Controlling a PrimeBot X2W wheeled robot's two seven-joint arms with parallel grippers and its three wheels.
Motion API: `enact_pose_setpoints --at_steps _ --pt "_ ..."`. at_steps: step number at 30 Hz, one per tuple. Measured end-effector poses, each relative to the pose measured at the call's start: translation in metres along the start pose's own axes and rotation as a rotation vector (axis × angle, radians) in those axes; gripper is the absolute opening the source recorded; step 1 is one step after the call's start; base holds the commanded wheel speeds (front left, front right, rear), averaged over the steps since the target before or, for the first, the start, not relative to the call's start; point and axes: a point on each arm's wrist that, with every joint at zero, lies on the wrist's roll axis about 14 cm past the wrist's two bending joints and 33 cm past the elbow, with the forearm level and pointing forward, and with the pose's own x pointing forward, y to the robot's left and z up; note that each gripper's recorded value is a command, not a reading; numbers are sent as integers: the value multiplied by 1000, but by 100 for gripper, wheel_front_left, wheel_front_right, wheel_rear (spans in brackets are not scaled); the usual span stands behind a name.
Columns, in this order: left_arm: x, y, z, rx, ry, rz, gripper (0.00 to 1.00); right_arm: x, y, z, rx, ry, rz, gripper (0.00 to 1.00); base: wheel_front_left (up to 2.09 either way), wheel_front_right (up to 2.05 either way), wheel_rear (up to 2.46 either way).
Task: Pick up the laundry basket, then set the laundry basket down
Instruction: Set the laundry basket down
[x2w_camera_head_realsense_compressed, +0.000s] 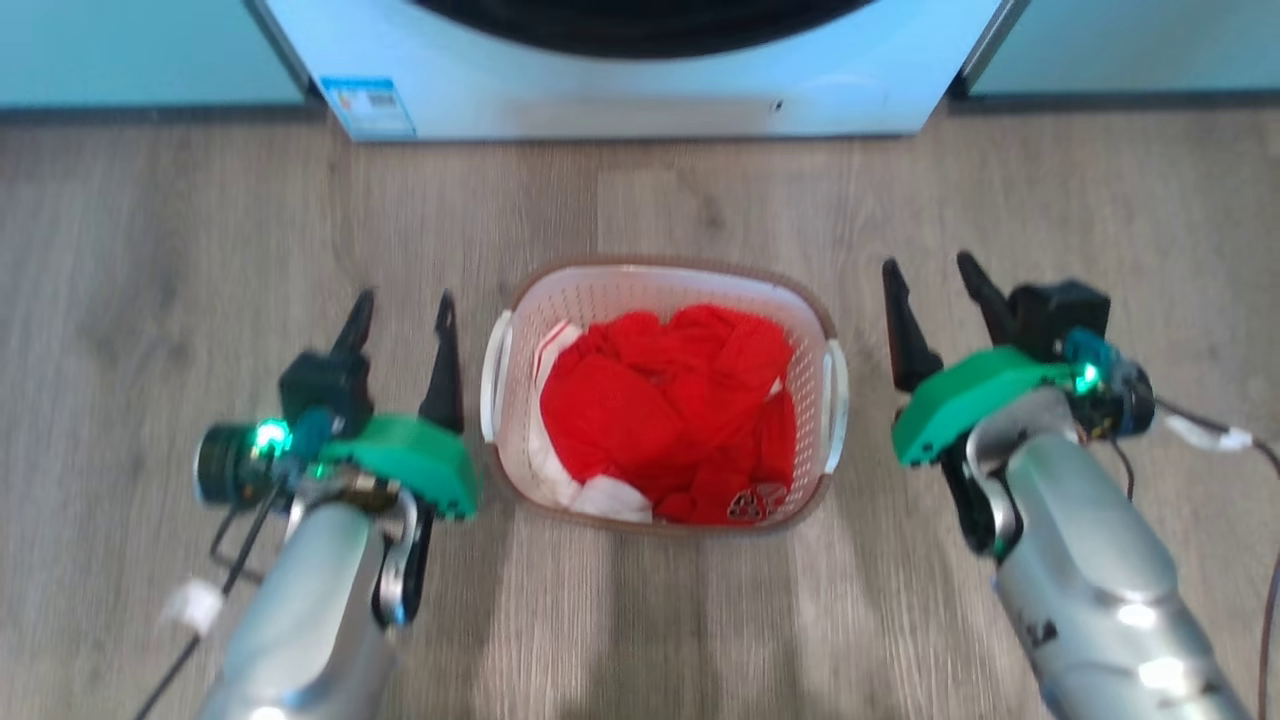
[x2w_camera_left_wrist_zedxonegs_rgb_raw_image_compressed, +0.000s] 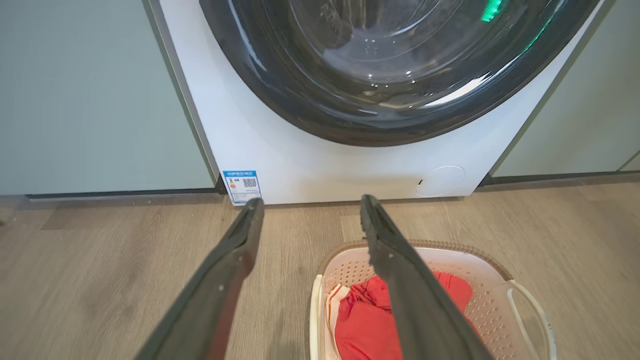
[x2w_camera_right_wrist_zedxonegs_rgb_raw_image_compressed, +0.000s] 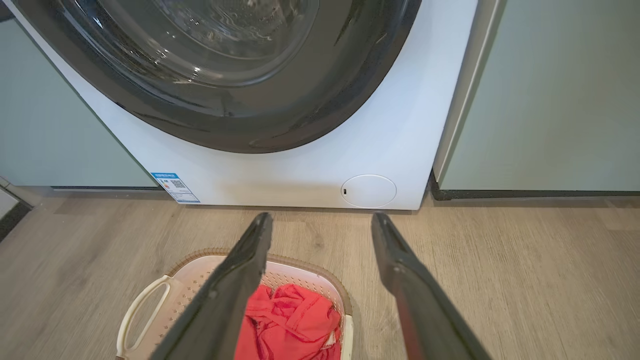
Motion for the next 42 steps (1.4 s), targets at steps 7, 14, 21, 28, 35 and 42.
enact_pose_setpoints --at_steps 7,14,21,28,35,42 --pt "-39 5 16 -10 -65 35 100 -39 1 28 1 -99 -23 100 0 0 0" --pt "-62 7 30 -10 -119 50 100 -71 2 40 11 -156 -42 100 0 0 0" --pt "-86 5 41 -23 -163 62 100 -103 0 44 28 -196 -74 100 0 0 0" --pt "-105 5 46 -19 -186 71 100 -118 6 55 19 -240 -70 100 0 0 0" --pt "-117 6 49 -20 -202 80 100 -128 9 62 11 -269 -67 100 0 0 0" --pt "-122 6 56 -22 -225 77 100 -132 8 64 5 -277 -74 100 0 0 0"
